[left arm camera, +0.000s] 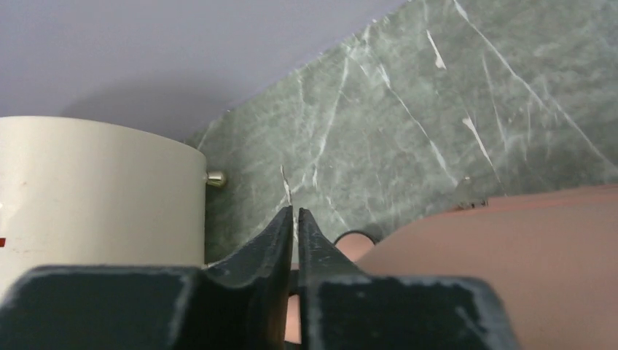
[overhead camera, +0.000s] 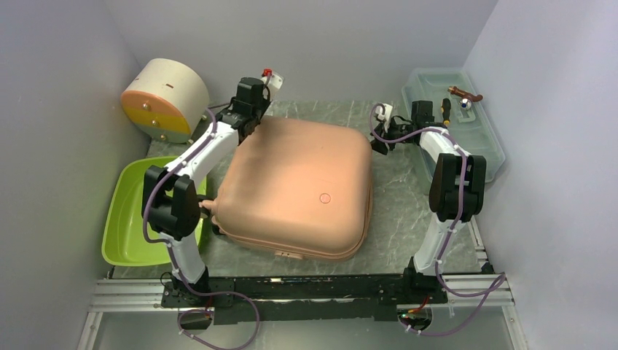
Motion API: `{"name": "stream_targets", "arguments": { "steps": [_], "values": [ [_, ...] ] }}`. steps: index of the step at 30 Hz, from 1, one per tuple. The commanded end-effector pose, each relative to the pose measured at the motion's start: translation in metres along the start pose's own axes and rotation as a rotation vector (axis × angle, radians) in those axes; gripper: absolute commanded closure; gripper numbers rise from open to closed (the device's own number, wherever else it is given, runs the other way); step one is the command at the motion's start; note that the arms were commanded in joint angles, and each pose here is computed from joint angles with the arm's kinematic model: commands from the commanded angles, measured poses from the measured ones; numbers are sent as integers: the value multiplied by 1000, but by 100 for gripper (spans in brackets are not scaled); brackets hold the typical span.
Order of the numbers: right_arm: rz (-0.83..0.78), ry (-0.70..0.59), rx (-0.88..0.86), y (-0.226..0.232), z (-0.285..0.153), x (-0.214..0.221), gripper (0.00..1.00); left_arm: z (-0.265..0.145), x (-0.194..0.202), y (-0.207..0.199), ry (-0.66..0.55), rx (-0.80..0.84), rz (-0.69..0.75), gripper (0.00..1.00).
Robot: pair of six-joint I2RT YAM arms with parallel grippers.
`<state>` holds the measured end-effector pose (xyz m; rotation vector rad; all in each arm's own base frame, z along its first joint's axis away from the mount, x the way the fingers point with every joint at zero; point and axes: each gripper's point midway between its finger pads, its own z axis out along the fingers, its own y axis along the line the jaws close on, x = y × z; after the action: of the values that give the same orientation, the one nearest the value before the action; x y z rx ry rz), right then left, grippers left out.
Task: Open, take out, and arrange the luggage
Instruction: Unzip the zipper of the luggage.
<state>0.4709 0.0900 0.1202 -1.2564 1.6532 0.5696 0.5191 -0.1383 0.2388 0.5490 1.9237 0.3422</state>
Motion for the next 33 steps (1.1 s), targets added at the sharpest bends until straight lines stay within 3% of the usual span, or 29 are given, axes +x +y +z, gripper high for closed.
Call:
{"name": "stream_targets", "arguments": {
  "steps": [1, 3, 8, 15, 23, 33],
  "values": [
    [-43, -53, -24, -2, -1, -15, 46, -21, -12, -9, -1, 126, -39, 95],
    [-46, -54, -32, 0, -2, -15, 46, -23, -14, -12, -1, 165, -45, 100],
    [-70, -54, -54, 5, -3, -16, 46, -33, -18, -13, 2, 225, -65, 100],
    [-74, -56, -49, 4, -3, -17, 45, -29, -3, -12, 23, 178, -32, 100],
    [-62, -62, -34, -1, -2, -20, 46, -9, 2, -27, 8, -84, 180, 100],
    [-75, -42, -41, -7, 1, -13, 46, 18, 11, -41, 51, -136, 206, 100]
  ]
}}
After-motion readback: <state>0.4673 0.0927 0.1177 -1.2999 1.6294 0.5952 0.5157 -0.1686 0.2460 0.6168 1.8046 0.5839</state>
